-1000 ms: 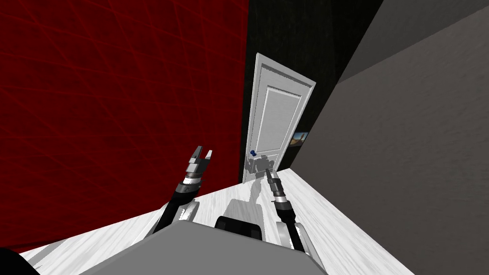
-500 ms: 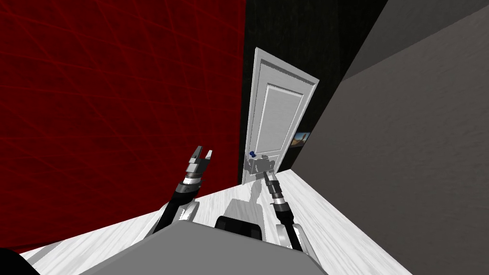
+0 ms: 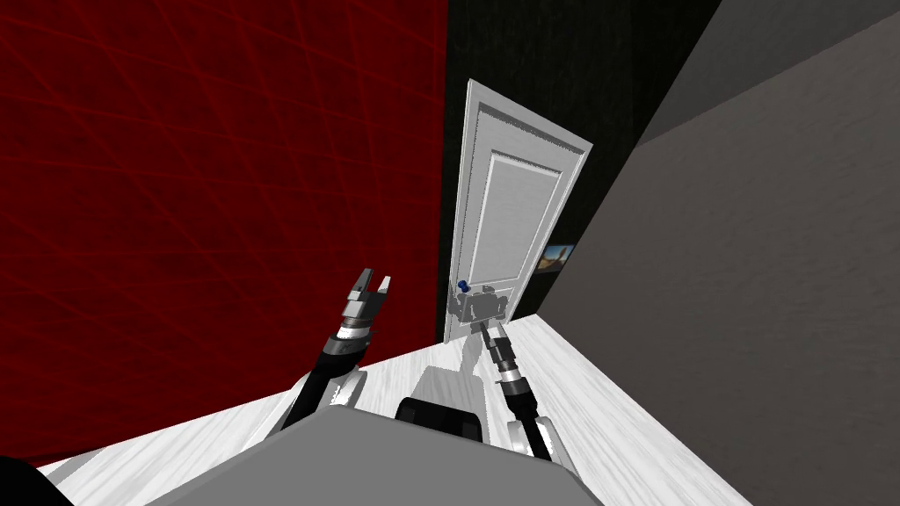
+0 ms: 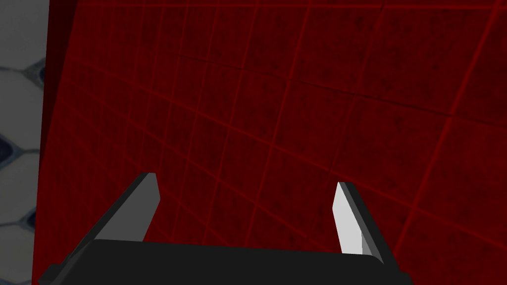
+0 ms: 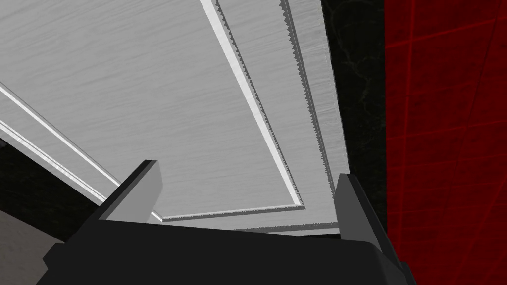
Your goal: Pull the door open
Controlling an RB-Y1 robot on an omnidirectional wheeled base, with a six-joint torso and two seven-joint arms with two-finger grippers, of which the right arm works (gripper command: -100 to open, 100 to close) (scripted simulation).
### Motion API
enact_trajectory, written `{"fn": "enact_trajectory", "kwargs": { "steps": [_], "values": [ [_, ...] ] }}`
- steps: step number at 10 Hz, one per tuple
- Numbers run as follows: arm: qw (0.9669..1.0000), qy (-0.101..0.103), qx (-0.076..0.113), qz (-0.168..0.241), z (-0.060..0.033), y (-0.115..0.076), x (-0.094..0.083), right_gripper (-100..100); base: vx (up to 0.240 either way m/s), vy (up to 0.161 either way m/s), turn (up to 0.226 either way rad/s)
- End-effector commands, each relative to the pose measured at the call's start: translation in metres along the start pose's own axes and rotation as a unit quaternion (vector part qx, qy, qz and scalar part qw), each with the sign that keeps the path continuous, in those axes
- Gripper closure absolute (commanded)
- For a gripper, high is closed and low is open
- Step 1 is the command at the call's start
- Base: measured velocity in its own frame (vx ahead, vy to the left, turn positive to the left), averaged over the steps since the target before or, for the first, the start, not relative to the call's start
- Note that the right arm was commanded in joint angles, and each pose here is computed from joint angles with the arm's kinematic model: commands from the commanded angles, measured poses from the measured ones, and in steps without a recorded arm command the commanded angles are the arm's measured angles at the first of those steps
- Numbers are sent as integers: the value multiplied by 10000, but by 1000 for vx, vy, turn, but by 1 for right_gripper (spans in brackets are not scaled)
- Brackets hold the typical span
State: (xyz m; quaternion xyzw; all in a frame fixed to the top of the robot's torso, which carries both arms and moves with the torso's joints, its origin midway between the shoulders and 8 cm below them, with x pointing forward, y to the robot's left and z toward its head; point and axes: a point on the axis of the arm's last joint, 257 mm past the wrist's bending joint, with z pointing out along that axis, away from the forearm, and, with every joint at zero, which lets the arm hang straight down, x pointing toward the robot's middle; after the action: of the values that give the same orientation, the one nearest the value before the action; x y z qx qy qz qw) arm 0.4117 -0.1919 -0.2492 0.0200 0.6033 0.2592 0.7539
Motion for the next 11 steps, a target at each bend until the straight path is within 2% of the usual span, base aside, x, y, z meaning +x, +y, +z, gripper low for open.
{"fn": "enact_trajectory", "kwargs": {
  "steps": [1,5,7,9,11],
  "values": [
    [9998,130,-19,-175,-35,-6,127,-100,76,-37,16],
    [9982,373,-61,-467,-116,-28,354,-100,64,-24,7],
    [9955,594,-116,-725,-199,-42,560,-100,90,-24,7],
    [9938,702,-149,-847,-243,-46,659,-100,87,-31,1],
    [9901,892,-217,-1059,-327,-48,834,-100,98,-14,-10]
  ]
}}
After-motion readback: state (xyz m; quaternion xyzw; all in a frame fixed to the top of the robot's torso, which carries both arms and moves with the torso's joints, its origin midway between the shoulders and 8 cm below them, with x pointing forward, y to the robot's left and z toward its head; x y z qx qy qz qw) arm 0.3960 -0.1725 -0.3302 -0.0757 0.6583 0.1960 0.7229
